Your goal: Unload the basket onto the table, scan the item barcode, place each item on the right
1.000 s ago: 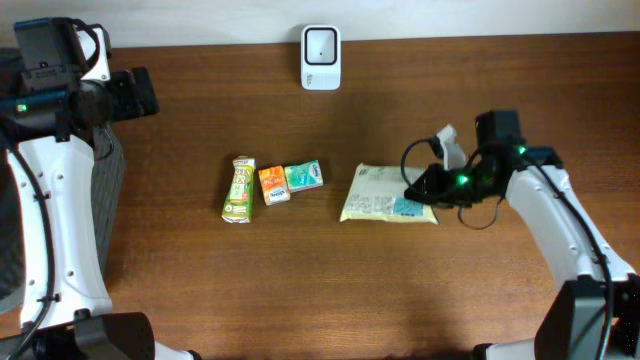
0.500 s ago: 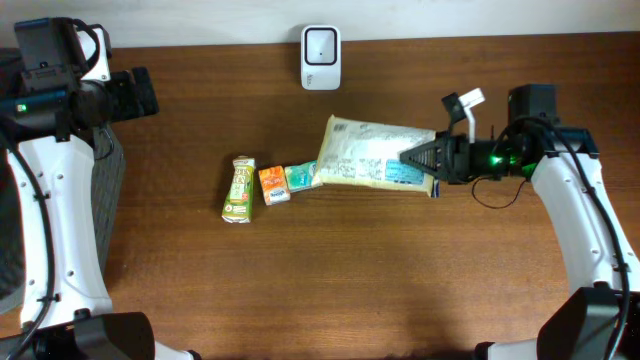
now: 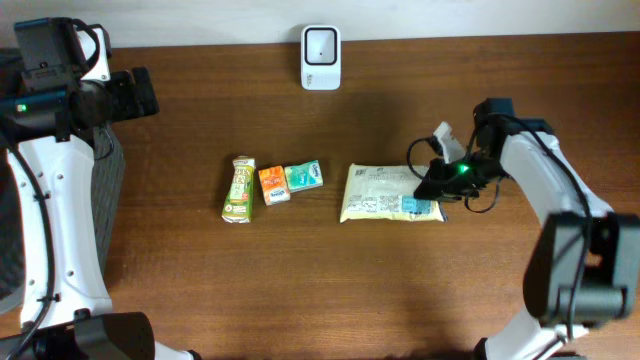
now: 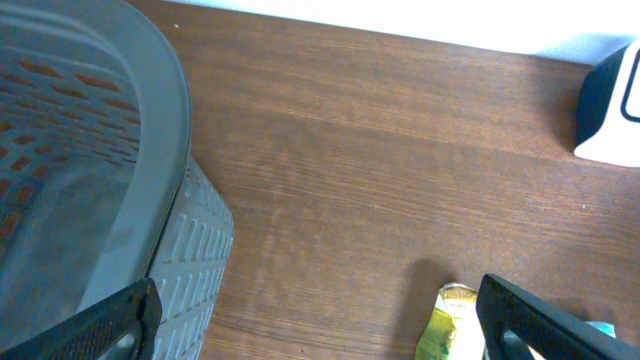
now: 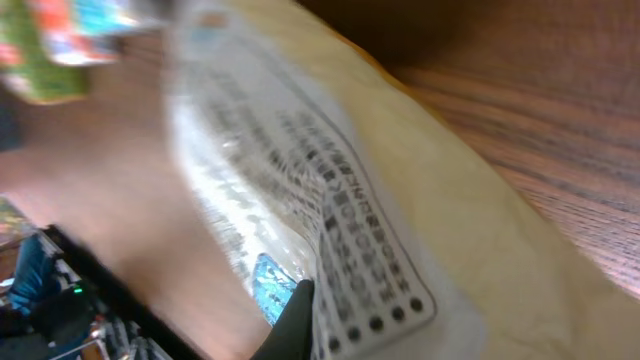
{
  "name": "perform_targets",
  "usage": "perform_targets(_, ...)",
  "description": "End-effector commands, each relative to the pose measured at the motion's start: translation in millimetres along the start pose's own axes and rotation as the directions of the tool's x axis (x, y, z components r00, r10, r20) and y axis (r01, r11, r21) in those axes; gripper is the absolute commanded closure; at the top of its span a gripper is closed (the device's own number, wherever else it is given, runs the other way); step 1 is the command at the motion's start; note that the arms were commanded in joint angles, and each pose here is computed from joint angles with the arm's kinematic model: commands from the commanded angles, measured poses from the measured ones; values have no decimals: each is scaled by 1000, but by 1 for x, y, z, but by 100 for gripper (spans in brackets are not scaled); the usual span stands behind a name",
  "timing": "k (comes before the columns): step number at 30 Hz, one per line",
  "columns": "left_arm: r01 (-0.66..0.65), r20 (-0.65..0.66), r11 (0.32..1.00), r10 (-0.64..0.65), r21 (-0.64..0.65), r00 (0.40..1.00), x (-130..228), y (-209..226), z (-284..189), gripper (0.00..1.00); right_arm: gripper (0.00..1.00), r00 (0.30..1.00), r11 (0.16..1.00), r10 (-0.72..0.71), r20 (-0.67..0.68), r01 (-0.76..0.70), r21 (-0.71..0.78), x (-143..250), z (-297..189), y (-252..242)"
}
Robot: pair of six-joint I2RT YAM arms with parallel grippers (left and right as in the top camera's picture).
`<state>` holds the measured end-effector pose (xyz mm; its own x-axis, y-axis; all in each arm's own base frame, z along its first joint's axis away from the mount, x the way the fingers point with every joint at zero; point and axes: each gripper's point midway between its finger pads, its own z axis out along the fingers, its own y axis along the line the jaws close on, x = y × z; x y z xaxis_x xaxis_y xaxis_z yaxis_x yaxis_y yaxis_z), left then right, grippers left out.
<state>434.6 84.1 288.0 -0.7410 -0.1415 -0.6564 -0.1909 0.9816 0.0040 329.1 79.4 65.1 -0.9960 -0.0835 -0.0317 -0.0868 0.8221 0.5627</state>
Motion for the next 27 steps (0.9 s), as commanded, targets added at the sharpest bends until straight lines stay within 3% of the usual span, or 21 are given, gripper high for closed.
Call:
perform_targets(1, -14, 0, 1000, 14, -1, 1000, 0, 1, 0, 1, 96, 995, 997, 48, -90, -43, 66, 9, 22, -25)
perform_targets(2, -14, 0, 1000, 14, -1, 1000, 0, 1, 0, 1, 84, 993, 996, 69, -100, -62, 67, 9, 26, -28)
perform_targets(3, -13, 0, 1000, 13, -1, 1000, 0, 1, 0, 1, 59, 992, 995, 82, -99, -76, 67, 9, 27, -29)
perform_targets(5, -14, 0, 1000, 14, -1, 1000, 0, 1, 0, 1, 38, 989, 990, 126, -81, -120, 73, 5, 28, -29)
perform_targets(9, -14, 0, 1000, 14, 0, 1000, 0, 1, 0, 1, 24, 966, 965, 254, -43, -250, 77, -1, 31, -32)
perform_targets(15, -13, 0, 1000, 13, -1, 1000, 0, 1, 0, 1, 22, 946, 947, 322, 28, -322, -11, -1, 68, -34)
perform_targets(16, -13, 0, 1000, 13, -1, 1000, 0, 1, 0, 1, 23, 951, 952, 307, 22, -307, -8, 3, 75, -32)
perform_targets(18, -14, 0, 1000, 14, -1, 1000, 0, 1, 0, 1, 36, 957, 958, 288, 10, -288, -4, 9, 85, -29)
perform_targets(19, -13, 0, 1000, 13, -1, 1000, 0, 1, 0, 1, 72, 959, 959, 283, 9, -282, -4, 11, 87, -28)
perform_targets(20, -14, 0, 1000, 14, -1, 1000, 0, 1, 0, 1, 92, 959, 959, 283, 11, -283, -6, 11, 87, -29)
perform_targets(25, -13, 0, 1000, 13, 0, 1000, 0, 1, 0, 1, 96, 958, 957, 287, 24, -285, -49, 4, 82, -26)
perform_targets(27, -13, 0, 1000, 13, -1, 1000, 0, 1, 0, 1, 96, 977, 970, 199, 70, -186, -159, -11, 63, -12)
